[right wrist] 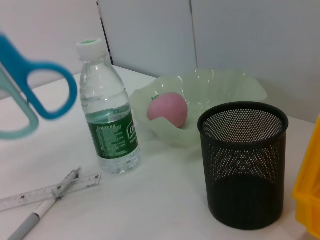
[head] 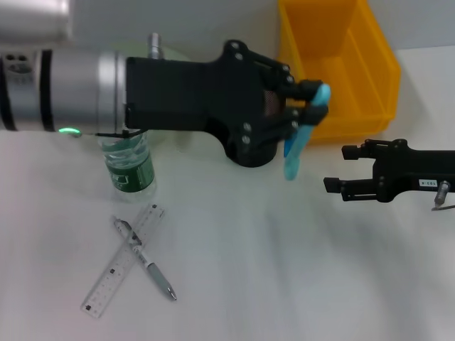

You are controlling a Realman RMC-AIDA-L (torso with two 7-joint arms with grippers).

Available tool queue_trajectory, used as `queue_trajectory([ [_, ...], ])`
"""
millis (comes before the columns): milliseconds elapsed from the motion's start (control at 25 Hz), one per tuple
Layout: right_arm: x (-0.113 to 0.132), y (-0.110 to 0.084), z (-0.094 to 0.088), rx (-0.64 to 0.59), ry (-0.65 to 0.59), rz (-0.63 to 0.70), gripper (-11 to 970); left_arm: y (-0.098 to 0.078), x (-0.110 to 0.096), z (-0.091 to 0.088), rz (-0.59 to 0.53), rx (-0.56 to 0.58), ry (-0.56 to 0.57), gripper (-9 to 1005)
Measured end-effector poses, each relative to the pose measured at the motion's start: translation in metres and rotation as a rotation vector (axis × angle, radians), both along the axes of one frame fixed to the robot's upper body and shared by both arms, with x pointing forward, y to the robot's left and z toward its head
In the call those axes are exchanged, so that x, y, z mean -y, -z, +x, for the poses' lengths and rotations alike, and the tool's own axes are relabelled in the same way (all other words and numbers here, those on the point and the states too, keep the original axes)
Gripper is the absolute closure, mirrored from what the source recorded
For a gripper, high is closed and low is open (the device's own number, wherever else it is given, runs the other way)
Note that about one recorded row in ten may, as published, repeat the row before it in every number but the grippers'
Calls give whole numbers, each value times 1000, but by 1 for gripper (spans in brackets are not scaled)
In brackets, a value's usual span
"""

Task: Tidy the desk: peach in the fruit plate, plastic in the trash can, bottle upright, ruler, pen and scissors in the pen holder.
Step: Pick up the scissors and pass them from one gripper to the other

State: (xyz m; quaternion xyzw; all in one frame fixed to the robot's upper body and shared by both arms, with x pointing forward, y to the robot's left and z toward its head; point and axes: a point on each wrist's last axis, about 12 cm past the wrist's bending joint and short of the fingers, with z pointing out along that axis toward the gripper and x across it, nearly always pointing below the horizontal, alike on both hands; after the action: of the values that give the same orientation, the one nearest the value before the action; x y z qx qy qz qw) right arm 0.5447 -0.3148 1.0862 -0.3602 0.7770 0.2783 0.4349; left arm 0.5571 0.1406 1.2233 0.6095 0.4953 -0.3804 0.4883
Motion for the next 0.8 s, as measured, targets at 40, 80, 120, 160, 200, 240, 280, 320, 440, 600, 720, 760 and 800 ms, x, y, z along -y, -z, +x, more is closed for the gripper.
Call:
queue_trajectory([
  [40, -1, 0, 0, 2, -3, -1, 148, 1, -3, -1, -32, -29, -26, 807],
  [80, -1, 0, 0, 4, -5, -1, 148, 2, -5, -2, -55, -47, -42, 807],
  [120, -2, 0, 1, 7, -8, -3, 148, 2, -5, -2, -55, -47, -42, 807],
  [160, -2, -1, 1, 10, -11, -4, 148, 3, -7, -2, -76, -61, -55, 807],
  [200, -3, -1, 2, 12, -14, -6, 148, 5, -12, -4, -144, -102, -91, 807],
  [240, -3, -2, 2, 13, -16, -7, 148, 7, -17, -4, -214, -144, -125, 807],
  [280, -4, -2, 2, 15, -19, -8, 148, 7, -17, -4, -214, -144, -125, 807],
  [320, -4, -2, 2, 16, -23, -8, 148, 9, -20, -5, -258, -171, -142, 807],
  [440, -6, -4, 2, 20, -43, -2, 148, 19, -32, -6, -421, -282, -196, 807],
  [600, -7, -7, 1, 35, -61, 6, 148, 34, -40, -6, -518, -395, -241, 807],
  [720, -10, -8, 1, 50, -77, 5, 148, 44, -44, -7, -567, -461, -280, 807],
  [760, -11, -8, 1, 55, -81, 4, 148, 47, -44, -8, -582, -481, -295, 807],
  [800, -11, -8, 1, 60, -85, 2, 148, 50, -45, -8, -595, -497, -309, 807],
])
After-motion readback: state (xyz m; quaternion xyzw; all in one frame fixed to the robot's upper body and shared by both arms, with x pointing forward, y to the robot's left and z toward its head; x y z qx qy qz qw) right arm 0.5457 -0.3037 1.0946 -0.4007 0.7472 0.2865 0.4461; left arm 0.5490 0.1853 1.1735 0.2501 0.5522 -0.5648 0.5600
